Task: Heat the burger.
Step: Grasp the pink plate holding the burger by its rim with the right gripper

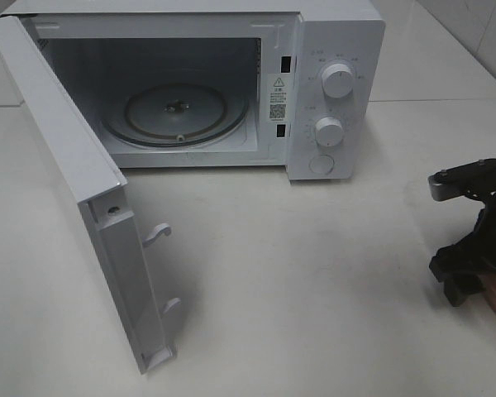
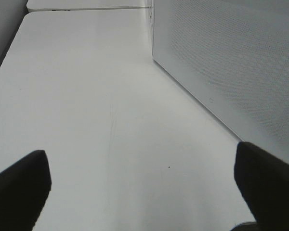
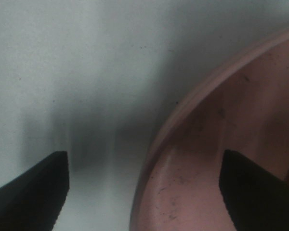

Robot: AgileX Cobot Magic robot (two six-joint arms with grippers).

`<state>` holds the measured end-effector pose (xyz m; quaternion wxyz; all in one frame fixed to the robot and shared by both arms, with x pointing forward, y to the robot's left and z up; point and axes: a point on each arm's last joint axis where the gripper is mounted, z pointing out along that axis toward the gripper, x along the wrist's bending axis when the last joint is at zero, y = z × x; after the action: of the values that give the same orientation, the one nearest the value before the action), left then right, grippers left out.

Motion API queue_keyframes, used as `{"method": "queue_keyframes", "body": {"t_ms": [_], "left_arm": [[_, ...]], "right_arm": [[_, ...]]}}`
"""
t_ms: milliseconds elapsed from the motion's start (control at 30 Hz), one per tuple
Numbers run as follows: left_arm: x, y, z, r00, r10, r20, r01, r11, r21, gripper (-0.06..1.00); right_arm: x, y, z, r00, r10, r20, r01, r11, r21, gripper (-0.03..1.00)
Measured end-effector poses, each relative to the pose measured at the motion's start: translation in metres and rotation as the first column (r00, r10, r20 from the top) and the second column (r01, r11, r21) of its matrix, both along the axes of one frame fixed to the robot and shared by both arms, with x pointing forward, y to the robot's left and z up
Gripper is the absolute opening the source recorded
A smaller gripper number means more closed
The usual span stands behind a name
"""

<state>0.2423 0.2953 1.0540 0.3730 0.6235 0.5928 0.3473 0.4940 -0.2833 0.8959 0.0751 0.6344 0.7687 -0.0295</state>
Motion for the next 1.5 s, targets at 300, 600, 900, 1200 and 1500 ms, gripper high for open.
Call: {"method": "queue_keyframes", "body": {"t_ms": [300, 600, 900, 1200, 1500], "left_arm": [[0.0, 0.0, 0.0, 1.0, 0.0, 0.0, 0.0, 1.0, 0.0, 0.97], [0.0, 0.0, 0.0, 1.0, 0.0, 0.0, 0.0, 1.0, 0.0, 0.97], [0.0, 0.0, 0.0, 1.0, 0.0, 0.0, 0.0, 1.0, 0.0, 0.97], [0.0, 0.0, 0.0, 1.0, 0.0, 0.0, 0.0, 1.0, 0.0, 0.97], [0.0, 0.0, 0.0, 1.0, 0.0, 0.0, 0.0, 1.0, 0.0, 0.97]], "right_arm": [[0.001, -0.008, -0.003, 0.999, -0.048, 0.0, 0.048, 0.999, 0.002, 0.75], [0.001, -0.008, -0.006, 0.999, -0.051, -0.008, 0.051, 0.999, 0.005, 0.75], [0.001, -0.007, -0.01, 0.997, -0.072, -0.023, 0.072, 0.997, 0.014, 0.5], [0.001, -0.008, -0.01, 0.996, -0.079, -0.036, 0.079, 0.997, -0.004, 0.25], [0.0, -0.009, -0.009, 0.996, -0.08, -0.037, 0.08, 0.997, -0.005, 0.24]]}}
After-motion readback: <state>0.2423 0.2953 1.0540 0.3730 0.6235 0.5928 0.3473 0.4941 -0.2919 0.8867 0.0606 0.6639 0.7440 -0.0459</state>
